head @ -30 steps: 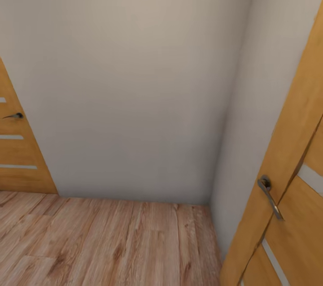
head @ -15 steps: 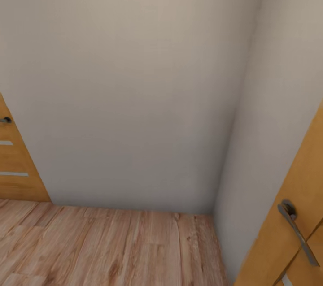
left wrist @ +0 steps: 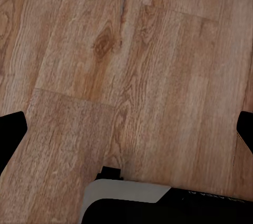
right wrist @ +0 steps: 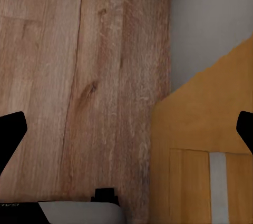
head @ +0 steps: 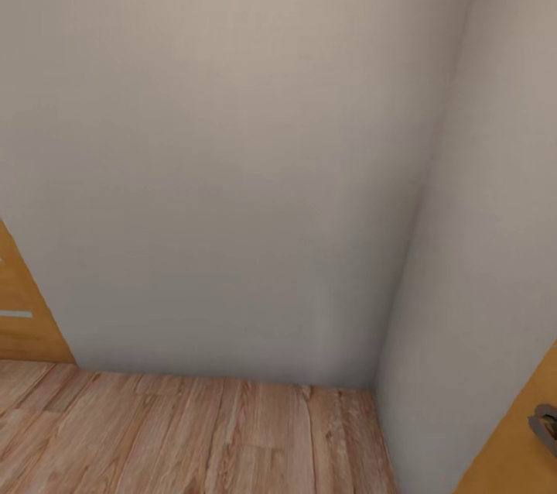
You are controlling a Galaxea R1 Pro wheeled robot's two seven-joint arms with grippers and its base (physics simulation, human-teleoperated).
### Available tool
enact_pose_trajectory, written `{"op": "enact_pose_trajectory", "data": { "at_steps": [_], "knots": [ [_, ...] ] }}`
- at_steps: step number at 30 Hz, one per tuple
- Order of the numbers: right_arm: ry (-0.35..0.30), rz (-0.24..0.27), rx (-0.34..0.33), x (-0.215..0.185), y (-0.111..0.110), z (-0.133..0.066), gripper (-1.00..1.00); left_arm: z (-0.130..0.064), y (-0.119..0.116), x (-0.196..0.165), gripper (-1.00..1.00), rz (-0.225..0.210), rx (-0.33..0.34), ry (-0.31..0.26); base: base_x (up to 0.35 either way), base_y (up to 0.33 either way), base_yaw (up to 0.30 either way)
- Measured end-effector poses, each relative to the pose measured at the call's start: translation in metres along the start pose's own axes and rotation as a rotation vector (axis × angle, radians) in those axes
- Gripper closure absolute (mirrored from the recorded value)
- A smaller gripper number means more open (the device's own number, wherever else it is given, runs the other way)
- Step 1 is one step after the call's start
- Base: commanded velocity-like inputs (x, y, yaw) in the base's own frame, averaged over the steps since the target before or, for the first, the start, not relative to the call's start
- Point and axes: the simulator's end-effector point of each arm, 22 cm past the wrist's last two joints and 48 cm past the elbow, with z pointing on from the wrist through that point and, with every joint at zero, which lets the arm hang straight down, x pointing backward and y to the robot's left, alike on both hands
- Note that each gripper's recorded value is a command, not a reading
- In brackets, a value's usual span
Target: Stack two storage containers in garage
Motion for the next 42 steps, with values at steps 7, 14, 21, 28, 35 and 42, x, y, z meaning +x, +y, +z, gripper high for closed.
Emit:
{"op": "enact_pose_trajectory", "data": {
  "at_steps": [7, 14, 21, 28, 35, 42],
  "knots": [
    [0.000, 0.000, 0.000, -0.0001, 0.0000, 0.0001, -1.00, 0.0001, -0.0001, -0.0001, -1.00, 0.000, 0.001, 0.000, 0.016, 0.000, 0.141],
    [0.000, 0.000, 0.000, -0.0001, 0.0001, 0.0001, -1.00, 0.0001, 0.0001, 0.0000, -1.00, -0.001, 0.000, 0.000, 0.001, 0.000, 0.291],
    [0.001, 0.000, 0.000, 0.0000, 0.0001, 0.0001, -1.00, 0.0001, 0.0001, 0.0000, -1.00, -0.001, 0.000, 0.000, 0.001, 0.000, 0.299],
    [0.000, 0.000, 0.000, -0.0001, 0.0001, -0.0002, -1.00, -0.0002, 0.0003, 0.0000, -1.00, 0.000, -0.001, -0.001, 0.190, 0.000, 0.299],
    [0.000, 0.000, 0.000, 0.0001, 0.0001, -0.0003, -1.00, -0.0002, 0.0002, 0.0000, -1.00, 0.000, 0.000, -0.001, 0.312, 0.000, 0.299],
    [0.000, 0.000, 0.000, -0.0001, 0.0001, -0.0002, -1.00, -0.0002, 0.0001, 0.0000, -1.00, 0.000, 0.000, -0.001, 0.321, 0.000, 0.299]
  ]
}}
